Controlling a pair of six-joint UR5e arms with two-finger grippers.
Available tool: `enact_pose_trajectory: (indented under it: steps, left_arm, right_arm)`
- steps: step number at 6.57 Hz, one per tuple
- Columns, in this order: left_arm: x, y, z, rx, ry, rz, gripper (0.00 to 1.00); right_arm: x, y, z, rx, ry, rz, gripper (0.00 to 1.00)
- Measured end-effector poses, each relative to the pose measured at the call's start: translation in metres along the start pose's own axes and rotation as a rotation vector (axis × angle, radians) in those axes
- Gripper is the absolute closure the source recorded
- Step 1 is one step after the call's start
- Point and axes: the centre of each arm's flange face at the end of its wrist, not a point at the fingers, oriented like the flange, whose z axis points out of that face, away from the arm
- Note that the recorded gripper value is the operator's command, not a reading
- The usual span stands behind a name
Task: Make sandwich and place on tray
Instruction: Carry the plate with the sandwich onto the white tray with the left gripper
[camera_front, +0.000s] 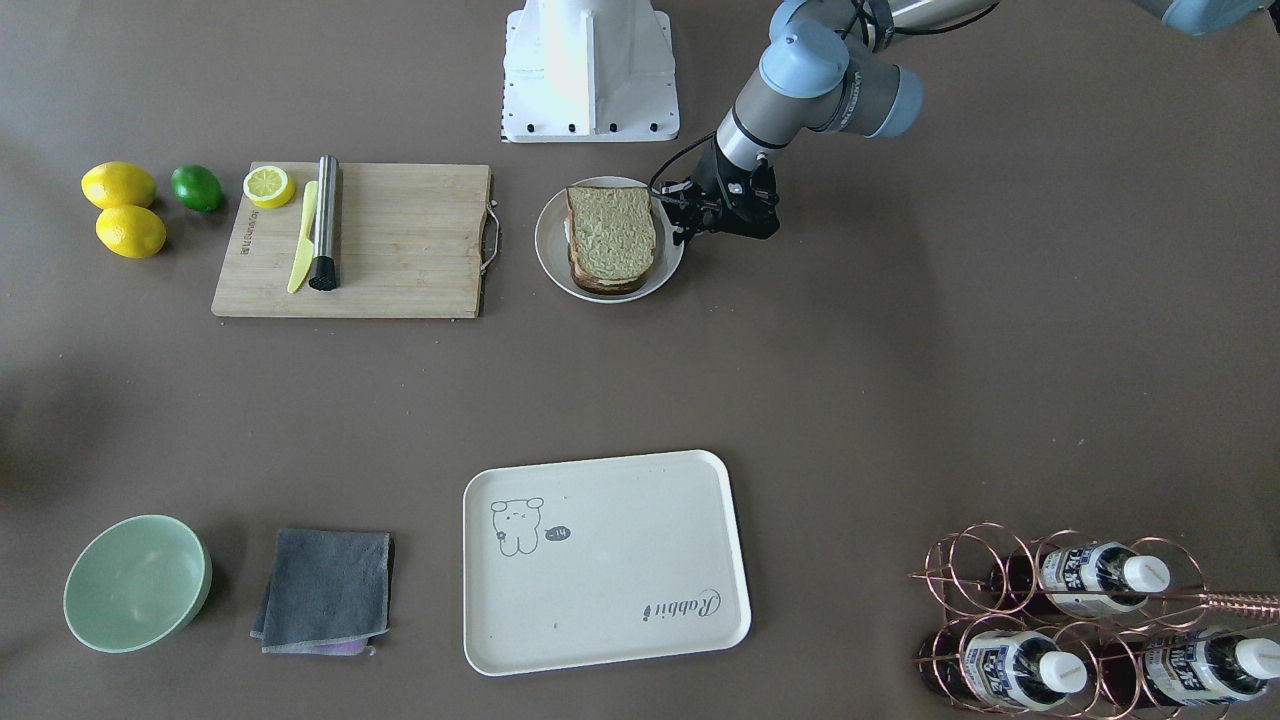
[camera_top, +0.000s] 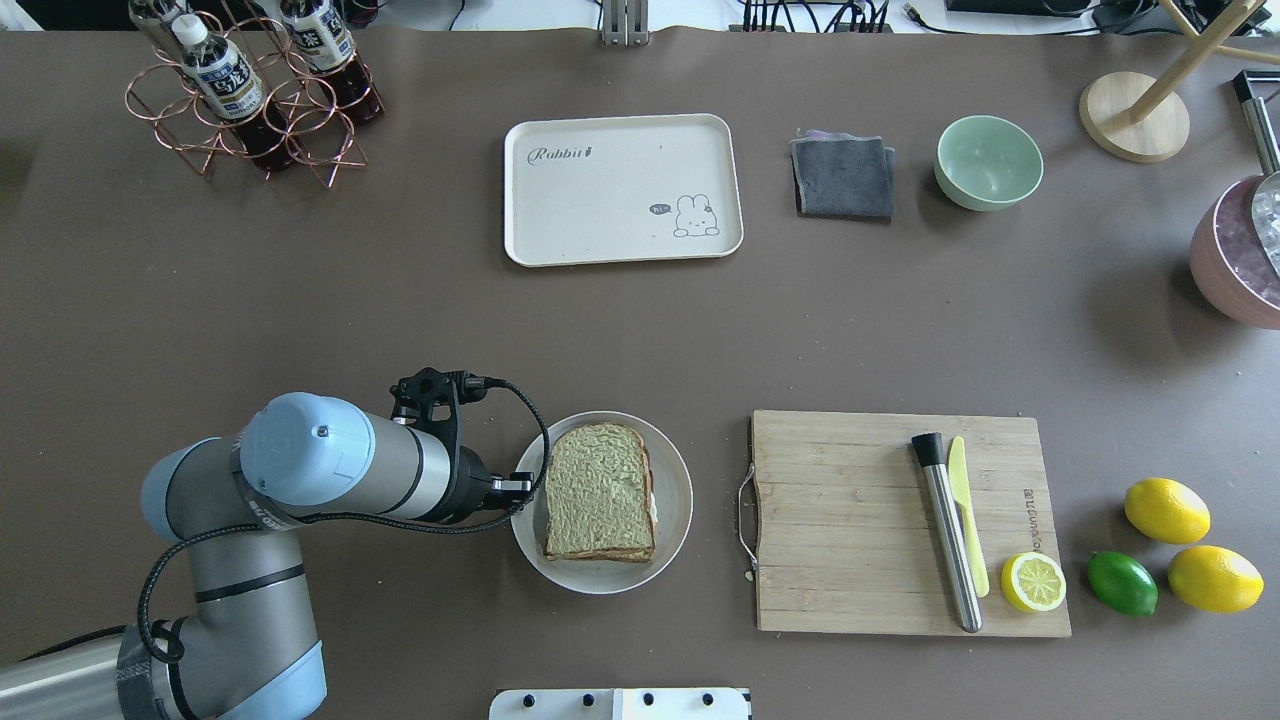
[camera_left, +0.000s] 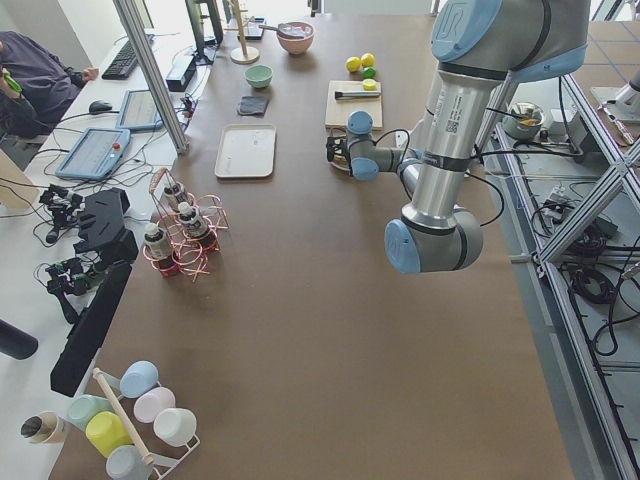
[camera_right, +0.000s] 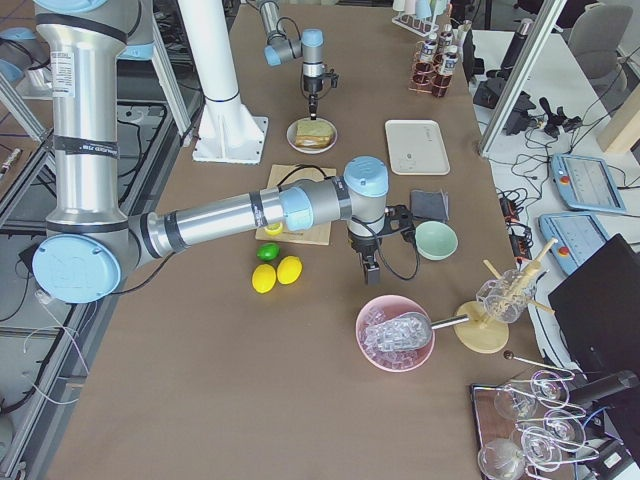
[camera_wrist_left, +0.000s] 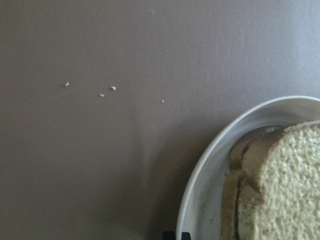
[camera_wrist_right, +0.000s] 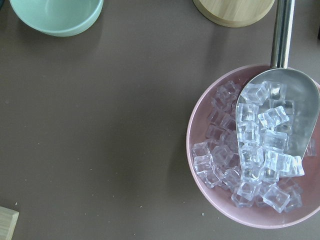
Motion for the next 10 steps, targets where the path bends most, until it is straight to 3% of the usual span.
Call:
enact_pose_trajectory:
  steps: [2, 5, 10]
  left_arm:
    - [0.005, -0.039, -0.026, 0.017, 0.027, -0.025, 1.00]
    - [0.013, -0.131, -0.072, 0.063, 0.063, -0.013, 1.00]
    - [0.041, -0.308, -0.070, 0.161, -0.025, -0.074, 1.00]
  right_arm:
    - [0.001, 0.000, 0.002, -0.003, 0.001, 0.002, 0.00]
    - [0.004, 0.001, 0.004, -0.008, 0.002, 0.007, 0.00]
    - [0.006, 0.002, 0.006, -0.012, 0.001, 0.010, 0.00]
